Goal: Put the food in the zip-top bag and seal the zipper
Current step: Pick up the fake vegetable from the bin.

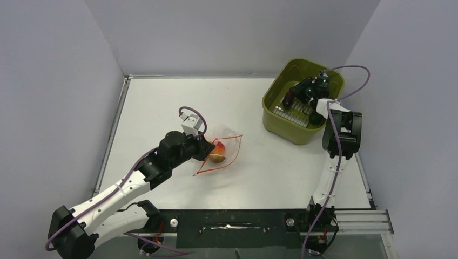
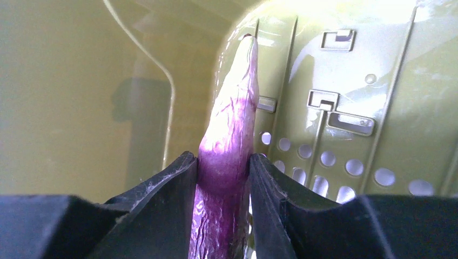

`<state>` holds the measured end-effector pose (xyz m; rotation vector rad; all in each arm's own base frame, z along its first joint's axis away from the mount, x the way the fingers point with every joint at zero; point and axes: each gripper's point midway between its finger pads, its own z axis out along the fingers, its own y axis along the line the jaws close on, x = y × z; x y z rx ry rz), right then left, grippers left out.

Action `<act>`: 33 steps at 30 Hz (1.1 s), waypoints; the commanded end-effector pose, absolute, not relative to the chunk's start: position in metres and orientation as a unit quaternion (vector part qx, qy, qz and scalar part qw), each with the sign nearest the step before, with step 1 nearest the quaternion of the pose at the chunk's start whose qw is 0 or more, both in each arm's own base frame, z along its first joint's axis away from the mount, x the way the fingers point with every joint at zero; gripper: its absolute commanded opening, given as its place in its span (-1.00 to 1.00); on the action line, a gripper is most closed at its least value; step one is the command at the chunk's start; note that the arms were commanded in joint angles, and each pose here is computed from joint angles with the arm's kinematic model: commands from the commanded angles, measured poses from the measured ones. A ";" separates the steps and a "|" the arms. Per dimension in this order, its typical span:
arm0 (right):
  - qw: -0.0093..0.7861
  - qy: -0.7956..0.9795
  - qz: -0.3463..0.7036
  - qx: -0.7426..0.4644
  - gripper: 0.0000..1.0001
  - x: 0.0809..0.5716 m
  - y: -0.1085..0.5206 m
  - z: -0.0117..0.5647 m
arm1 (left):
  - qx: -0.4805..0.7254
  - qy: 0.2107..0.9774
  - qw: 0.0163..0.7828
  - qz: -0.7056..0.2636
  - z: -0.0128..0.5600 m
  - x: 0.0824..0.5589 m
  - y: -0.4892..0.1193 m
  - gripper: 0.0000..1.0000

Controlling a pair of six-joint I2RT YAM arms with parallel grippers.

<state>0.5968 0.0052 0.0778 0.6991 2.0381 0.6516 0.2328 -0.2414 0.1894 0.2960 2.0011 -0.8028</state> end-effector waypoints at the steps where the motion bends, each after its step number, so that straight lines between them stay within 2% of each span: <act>1: 0.505 0.792 0.251 0.234 -0.62 0.595 -0.004 0.154 | 0.123 0.787 0.504 -0.333 0.232 0.241 -0.243 -1.00; 17: 0.603 0.766 0.167 0.145 -0.62 0.515 -0.010 0.254 | 0.100 0.784 0.513 -0.335 0.252 0.252 -0.247 -1.00; 33: 0.654 0.730 0.197 -0.034 -0.61 0.403 0.097 0.323 | 0.043 0.775 0.518 -0.360 0.279 0.260 -0.247 -1.00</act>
